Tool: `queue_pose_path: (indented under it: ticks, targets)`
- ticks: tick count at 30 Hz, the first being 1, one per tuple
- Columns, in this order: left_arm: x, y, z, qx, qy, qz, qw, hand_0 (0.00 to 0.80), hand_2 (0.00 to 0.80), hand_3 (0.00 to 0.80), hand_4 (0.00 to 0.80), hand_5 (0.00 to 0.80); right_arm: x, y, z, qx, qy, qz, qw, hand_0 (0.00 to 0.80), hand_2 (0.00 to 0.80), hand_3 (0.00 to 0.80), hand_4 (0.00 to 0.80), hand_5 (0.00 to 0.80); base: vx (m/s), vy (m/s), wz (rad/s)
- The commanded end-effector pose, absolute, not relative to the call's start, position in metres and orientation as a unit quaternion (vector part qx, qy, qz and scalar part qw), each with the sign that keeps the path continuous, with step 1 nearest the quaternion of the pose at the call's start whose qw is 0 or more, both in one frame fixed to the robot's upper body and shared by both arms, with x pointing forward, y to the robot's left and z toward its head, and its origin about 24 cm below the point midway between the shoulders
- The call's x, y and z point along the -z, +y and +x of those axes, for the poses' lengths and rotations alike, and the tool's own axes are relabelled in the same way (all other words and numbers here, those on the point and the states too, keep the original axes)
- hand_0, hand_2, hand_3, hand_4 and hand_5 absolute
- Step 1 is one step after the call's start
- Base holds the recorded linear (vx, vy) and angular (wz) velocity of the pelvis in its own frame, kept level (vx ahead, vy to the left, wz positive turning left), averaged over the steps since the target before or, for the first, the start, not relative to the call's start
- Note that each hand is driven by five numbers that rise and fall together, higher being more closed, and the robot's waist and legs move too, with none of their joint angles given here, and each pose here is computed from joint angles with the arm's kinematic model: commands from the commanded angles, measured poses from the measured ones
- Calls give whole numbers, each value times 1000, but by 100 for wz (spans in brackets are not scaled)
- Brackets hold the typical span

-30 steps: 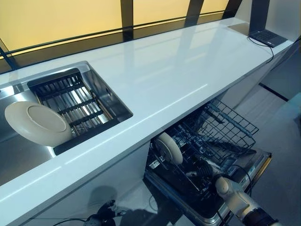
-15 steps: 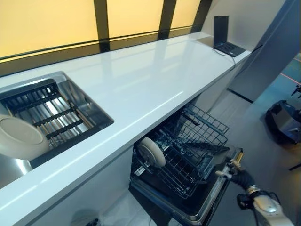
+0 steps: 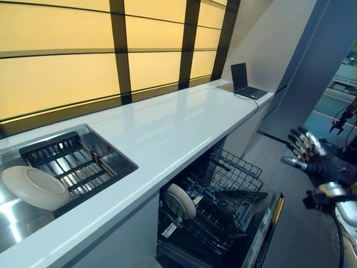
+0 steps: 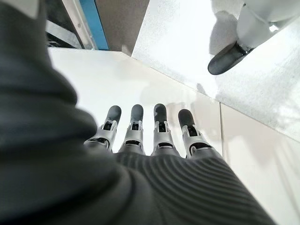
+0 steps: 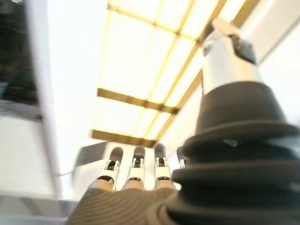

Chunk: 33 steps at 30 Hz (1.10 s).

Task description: Take plates into dishwasher

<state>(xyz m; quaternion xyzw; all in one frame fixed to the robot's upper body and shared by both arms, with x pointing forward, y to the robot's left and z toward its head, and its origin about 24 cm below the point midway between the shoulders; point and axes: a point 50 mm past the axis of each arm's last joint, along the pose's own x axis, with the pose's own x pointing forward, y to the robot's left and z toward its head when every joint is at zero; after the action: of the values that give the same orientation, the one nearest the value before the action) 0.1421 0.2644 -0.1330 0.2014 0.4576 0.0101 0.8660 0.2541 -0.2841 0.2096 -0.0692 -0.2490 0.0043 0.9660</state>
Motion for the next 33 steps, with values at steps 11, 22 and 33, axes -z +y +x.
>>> queue_pose_path:
  ticks: [11, 22, 33]
  targets:
    - [130, 274, 144, -6, 466, 223, 856, 0, 0, 0, 0, 0, -296, -235, 282, -69, -350, -135, 925, 0, 0, 0, 0, 0, 226, 57, 81]
    - [127, 295, 133, -65, 485, 210, 846, 0, 0, 0, 0, 0, -303, -199, 302, -101, -344, -130, 925, 0, 0, 0, 0, 0, 185, -154, 132]
    - [135, 279, 119, -46, 479, 188, 856, 0, 0, 0, 0, 0, -333, -176, 301, -93, -389, -323, 858, 0, 0, 0, 0, 0, 74, -138, 29]
